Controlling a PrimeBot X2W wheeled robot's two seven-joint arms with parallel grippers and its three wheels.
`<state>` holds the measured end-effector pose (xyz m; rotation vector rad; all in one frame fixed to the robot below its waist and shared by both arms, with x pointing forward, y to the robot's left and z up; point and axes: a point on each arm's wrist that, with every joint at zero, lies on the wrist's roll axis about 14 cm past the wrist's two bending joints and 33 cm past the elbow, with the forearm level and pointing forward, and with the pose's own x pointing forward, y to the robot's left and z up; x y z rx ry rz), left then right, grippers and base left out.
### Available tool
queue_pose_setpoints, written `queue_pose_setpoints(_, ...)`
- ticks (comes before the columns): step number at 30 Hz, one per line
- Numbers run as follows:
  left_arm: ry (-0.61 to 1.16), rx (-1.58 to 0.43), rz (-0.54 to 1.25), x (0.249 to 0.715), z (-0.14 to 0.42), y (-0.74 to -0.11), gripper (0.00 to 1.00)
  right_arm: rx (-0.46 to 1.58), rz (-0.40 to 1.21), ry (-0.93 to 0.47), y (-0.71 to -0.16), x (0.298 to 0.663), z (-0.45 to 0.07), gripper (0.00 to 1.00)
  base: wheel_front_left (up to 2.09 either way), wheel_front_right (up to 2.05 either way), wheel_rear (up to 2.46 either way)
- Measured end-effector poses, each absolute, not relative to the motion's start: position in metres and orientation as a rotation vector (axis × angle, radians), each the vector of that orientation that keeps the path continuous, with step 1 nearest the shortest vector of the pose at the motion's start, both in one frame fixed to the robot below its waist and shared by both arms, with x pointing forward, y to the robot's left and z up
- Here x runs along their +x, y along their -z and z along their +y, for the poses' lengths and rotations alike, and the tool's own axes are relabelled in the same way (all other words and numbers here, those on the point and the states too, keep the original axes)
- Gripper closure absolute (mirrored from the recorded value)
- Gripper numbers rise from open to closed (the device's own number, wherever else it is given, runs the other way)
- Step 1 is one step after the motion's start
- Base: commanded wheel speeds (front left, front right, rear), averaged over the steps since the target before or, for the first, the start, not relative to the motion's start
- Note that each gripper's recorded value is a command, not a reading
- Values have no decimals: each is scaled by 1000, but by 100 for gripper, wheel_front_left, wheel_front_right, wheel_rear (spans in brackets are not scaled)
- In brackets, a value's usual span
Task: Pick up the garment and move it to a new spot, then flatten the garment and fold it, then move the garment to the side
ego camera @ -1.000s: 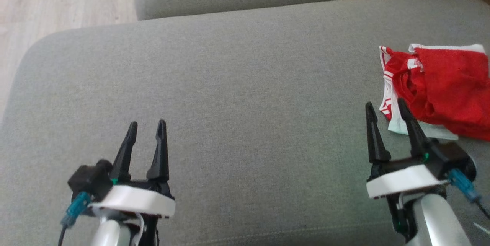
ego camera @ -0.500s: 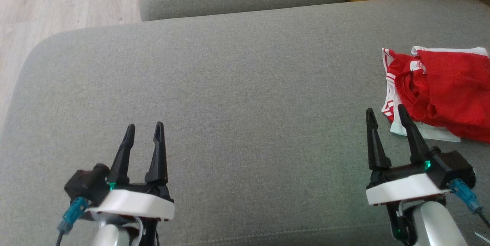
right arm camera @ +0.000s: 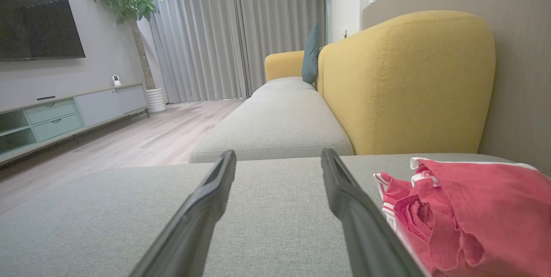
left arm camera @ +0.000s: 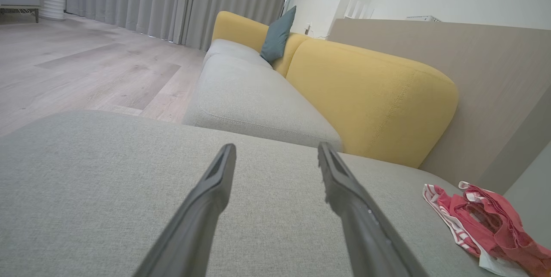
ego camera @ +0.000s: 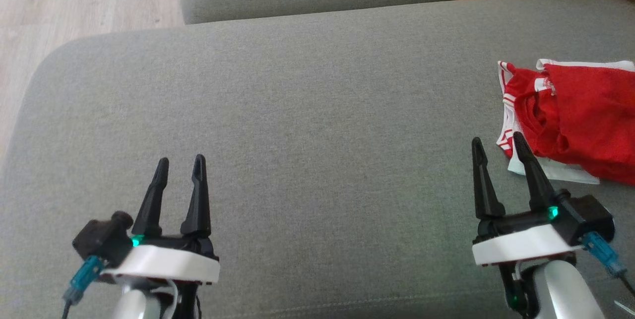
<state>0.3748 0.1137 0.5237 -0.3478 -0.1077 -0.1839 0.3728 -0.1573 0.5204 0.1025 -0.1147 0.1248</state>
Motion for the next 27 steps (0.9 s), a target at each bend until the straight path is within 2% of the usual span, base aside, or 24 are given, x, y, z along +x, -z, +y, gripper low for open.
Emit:
queue_pose_setpoints(13,181,-365,-107,374,114,-524,0,110,-113,-131,-520,372,-155,0,0,0,0)
queue_pose_setpoints(14,179,-367,-99,374,114,-522,100,111,-105,-130,-518,372,-155,100,0,0,0)
queue_pose_setpoints(20,144,-374,37,358,118,-479,100,137,25,-114,-476,355,-156,100,0,0,0)
queue_pose_setpoints(27,122,-442,58,357,121,-475,100,220,40,-94,-474,355,-158,100,0,0,0)
